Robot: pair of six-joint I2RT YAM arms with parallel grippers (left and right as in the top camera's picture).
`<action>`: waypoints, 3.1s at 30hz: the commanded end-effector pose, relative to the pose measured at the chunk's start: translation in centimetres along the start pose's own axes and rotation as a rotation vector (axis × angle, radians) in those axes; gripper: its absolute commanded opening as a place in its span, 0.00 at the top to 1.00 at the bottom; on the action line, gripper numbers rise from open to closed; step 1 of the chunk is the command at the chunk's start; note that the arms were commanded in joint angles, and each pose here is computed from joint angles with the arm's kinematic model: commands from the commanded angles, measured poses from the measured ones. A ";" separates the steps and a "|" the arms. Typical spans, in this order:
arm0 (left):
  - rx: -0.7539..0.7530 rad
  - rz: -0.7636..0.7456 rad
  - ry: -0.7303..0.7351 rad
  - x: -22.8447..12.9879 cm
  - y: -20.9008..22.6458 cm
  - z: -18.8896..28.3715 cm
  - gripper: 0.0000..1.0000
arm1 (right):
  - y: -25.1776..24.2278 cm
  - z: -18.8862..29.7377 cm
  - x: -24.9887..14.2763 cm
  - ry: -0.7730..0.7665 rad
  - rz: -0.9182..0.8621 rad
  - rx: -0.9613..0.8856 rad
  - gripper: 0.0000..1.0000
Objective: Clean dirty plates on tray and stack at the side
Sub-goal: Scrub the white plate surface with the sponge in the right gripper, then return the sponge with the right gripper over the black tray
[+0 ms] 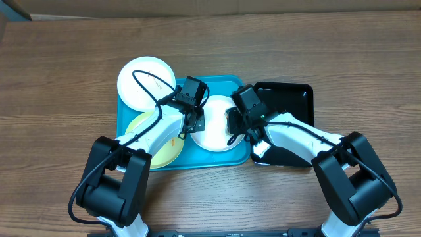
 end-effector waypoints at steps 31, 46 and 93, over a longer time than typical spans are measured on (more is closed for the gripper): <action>0.009 -0.010 0.035 -1.0 0.5 -0.4 0.96 | 0.0 1.7 4.1 -0.026 0.038 0.182 0.96; 0.009 -0.010 0.036 -1.0 0.5 -0.4 0.96 | 0.3 -3.6 0.4 0.114 0.031 0.217 0.96; 0.017 -0.059 0.024 0.9 -0.5 1.9 0.96 | -13.9 6.5 -5.2 0.308 -0.270 -0.132 0.92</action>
Point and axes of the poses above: each gripper's point midway between its finger pads, its own z axis back along the fingers, its own y axis along the line the jaws close on, x = y × z, the point moved 5 cm from there along z, back along the fingers, and after that the axes turned 15 degrees about z, right-handed, at the moved point
